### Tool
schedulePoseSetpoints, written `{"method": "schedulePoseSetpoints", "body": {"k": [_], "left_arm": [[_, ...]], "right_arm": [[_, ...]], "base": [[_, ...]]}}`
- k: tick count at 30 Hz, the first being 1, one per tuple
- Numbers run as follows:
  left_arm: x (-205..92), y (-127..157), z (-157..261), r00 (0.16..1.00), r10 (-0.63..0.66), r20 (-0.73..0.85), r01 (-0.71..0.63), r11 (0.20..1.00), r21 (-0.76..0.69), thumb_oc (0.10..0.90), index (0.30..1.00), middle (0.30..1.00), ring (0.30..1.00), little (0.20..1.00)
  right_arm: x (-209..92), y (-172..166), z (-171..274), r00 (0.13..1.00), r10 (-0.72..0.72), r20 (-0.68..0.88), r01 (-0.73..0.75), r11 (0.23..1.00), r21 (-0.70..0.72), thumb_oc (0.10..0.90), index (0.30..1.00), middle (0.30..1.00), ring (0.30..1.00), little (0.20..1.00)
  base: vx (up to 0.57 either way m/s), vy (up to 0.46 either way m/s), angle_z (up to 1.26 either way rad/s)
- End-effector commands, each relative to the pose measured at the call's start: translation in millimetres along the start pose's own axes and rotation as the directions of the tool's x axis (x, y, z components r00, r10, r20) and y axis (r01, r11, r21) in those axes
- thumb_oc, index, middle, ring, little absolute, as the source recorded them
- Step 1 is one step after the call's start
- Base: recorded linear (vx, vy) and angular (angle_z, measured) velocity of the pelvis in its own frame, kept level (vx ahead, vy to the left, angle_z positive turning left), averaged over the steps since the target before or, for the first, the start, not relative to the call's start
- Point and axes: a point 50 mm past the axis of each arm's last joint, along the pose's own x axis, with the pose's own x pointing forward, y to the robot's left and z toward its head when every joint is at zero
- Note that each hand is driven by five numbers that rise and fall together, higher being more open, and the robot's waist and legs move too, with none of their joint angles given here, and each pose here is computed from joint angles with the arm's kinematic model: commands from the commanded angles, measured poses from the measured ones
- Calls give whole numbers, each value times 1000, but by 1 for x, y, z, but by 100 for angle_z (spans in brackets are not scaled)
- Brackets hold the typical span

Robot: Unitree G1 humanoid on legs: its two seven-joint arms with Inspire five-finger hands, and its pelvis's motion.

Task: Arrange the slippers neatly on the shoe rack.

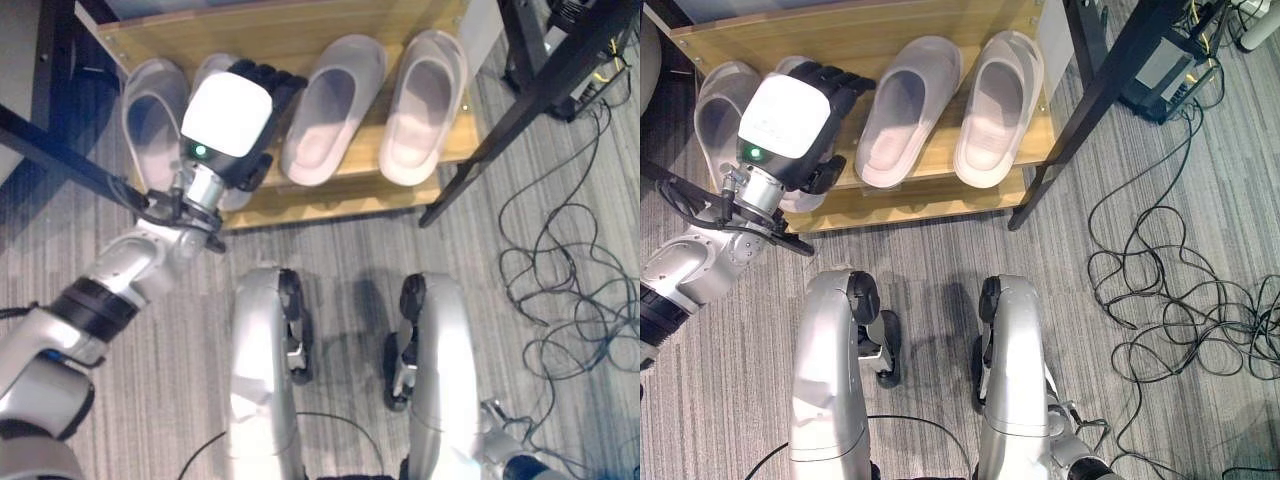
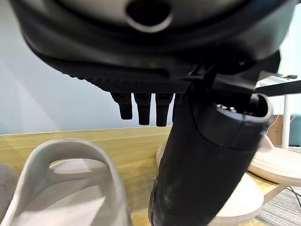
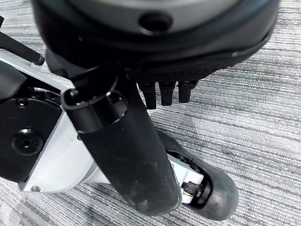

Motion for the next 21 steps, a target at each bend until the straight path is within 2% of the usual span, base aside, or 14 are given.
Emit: {"method": "schedulePoseSetpoints", "body": {"k": [1,13,21], "left_arm": [[38,71,6,950,303,78,-308,948,75,800,900,900,900,900],[54,57,33,954,285,94,-285,958,-14,800,900,900,900,900],[72,60,61,944,291,154,-285,957,-63,800,900,900,900,900]], "right_arm": [[4,-7,29,988,-49,147,43,998,41,800,900,900,900,900],[4,-2,33,987,-22,161,17,999,29,800,900,900,900,900],[5,-2,34,986,-10,167,6,1000,24,800,900,900,900,900]], "base": [[0,0,0],[0,0,0],[0,0,0]]}}
